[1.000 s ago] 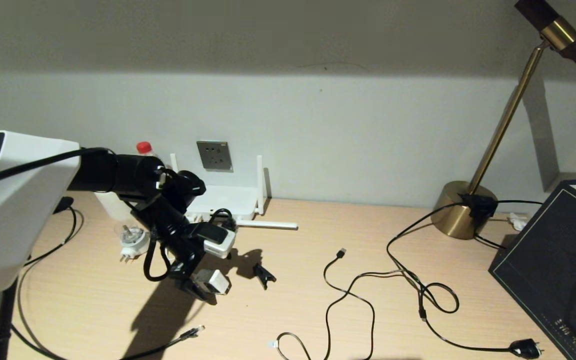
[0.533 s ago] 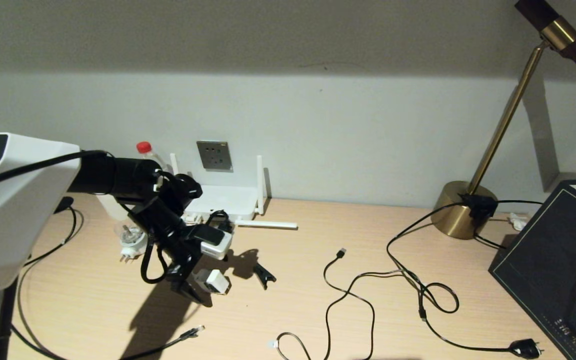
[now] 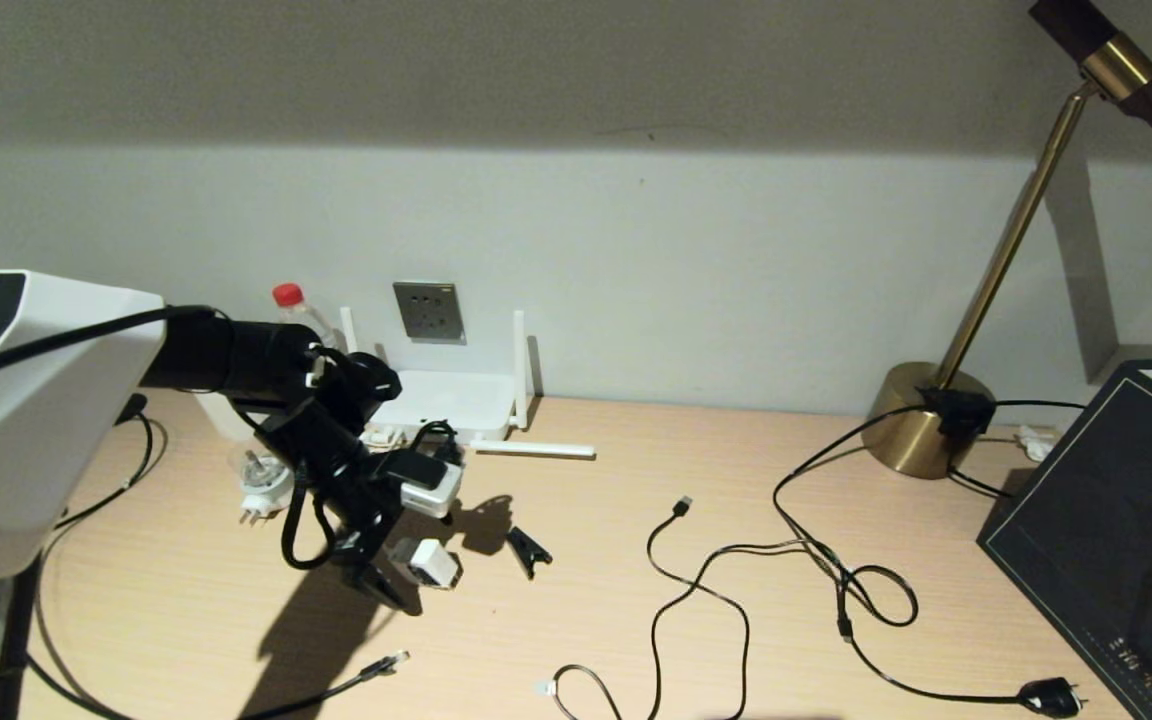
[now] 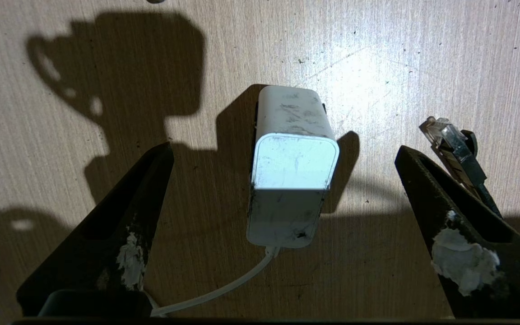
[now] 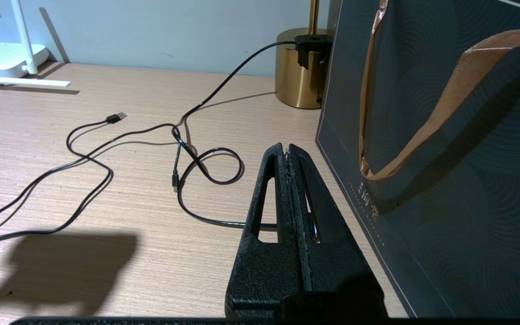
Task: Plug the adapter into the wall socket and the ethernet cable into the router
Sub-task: Pick up plug
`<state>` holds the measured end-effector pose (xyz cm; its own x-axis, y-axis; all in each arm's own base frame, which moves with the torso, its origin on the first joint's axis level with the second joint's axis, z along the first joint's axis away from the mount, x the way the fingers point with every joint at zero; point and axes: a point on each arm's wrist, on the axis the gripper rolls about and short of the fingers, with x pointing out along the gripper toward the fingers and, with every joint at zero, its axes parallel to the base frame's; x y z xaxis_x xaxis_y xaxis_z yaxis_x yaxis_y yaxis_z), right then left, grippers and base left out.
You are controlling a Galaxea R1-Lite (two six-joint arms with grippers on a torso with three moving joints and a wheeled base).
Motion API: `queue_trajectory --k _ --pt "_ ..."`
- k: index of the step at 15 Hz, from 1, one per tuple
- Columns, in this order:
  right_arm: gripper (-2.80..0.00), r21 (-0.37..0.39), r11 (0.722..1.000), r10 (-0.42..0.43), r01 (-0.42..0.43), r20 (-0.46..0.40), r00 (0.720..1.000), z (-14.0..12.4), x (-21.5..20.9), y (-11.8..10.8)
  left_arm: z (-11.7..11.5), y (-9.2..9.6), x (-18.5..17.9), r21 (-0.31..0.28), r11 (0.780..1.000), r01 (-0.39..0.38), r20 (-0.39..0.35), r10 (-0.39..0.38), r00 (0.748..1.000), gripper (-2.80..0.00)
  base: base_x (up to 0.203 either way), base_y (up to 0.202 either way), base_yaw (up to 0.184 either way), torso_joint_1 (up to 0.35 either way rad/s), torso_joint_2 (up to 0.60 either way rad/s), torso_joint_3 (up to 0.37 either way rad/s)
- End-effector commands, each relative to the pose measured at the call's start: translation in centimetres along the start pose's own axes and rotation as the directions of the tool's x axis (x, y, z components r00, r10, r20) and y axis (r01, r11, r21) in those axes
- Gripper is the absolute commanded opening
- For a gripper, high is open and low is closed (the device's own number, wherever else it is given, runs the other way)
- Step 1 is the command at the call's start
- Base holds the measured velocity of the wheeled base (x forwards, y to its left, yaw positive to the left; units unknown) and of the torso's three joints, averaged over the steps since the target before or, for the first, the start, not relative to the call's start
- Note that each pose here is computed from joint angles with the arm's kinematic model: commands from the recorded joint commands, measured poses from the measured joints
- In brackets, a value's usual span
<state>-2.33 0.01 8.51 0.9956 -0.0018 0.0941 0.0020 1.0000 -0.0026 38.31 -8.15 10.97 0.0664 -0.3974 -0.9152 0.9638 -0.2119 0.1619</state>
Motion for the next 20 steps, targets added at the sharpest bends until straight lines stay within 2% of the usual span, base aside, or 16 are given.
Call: queue_trajectory --k 1,4,5,14,16,18,19,20 --pt "-2.80 -0.001 1.000 0.000 0.000 -0.036 0.999 -1.0 0.2 0.0 -0.1 0.0 0.2 0.003 1.000 0.009 0.004 -0.009 1.000 0.00 0.000 0.000 0.000 0.000 0.00 0.000" --pt "-2.80 -0.001 1.000 0.000 0.000 -0.036 0.999 -1.0 0.2 0.0 -0.2 0.2 0.8 0.004 1.000 0.009 0.022 -0.009 1.000 0.00 0.000 0.000 0.000 0.000 0.00 0.000" --pt "-2.80 0.001 1.000 0.000 0.000 -0.036 0.999 -1.0 0.2 0.0 -0.2 0.3 0.9 0.008 1.000 0.001 0.025 -0.001 1.000 -2.80 0.000 0.000 0.000 0.000 0.00 0.000" --pt "-2.80 -0.001 1.000 0.000 0.000 -0.036 0.999 -1.0 0.2 0.0 -0.2 0.3 1.2 0.010 1.000 0.008 0.026 -0.009 1.000 -2.80 0.000 0.000 0.000 0.000 0.00 0.000" --pt "-2.80 -0.001 1.000 0.000 0.000 -0.036 0.999 -1.0 0.2 0.0 0.1 -0.4 0.5 0.010 1.000 0.007 0.026 -0.008 1.000 -2.80 0.000 0.000 0.000 0.000 0.00 0.000" --pt "-2.80 -0.001 1.000 0.000 0.000 -0.036 0.999 -1.0 0.2 0.0 1.0 -1.5 -1.7 0.023 0.999 -0.029 0.032 0.028 0.999 -2.80 0.000 0.000 0.000 0.000 0.00 0.000" --pt "-2.80 -0.001 1.000 0.000 0.000 -0.036 0.999 -1.0 0.2 0.0 1.7 -2.2 -3.3 0.020 0.998 -0.058 0.056 0.057 0.997 -2.80 0.000 0.000 0.000 0.000 0.00 0.000" --pt "-2.80 -0.001 1.000 0.000 0.000 -0.036 0.999 -1.0 0.2 0.0 2.3 -3.3 -4.8 -0.006 0.997 -0.078 0.097 0.078 0.992 -2.80 0.000 0.000 0.000 0.000 0.00 0.000"
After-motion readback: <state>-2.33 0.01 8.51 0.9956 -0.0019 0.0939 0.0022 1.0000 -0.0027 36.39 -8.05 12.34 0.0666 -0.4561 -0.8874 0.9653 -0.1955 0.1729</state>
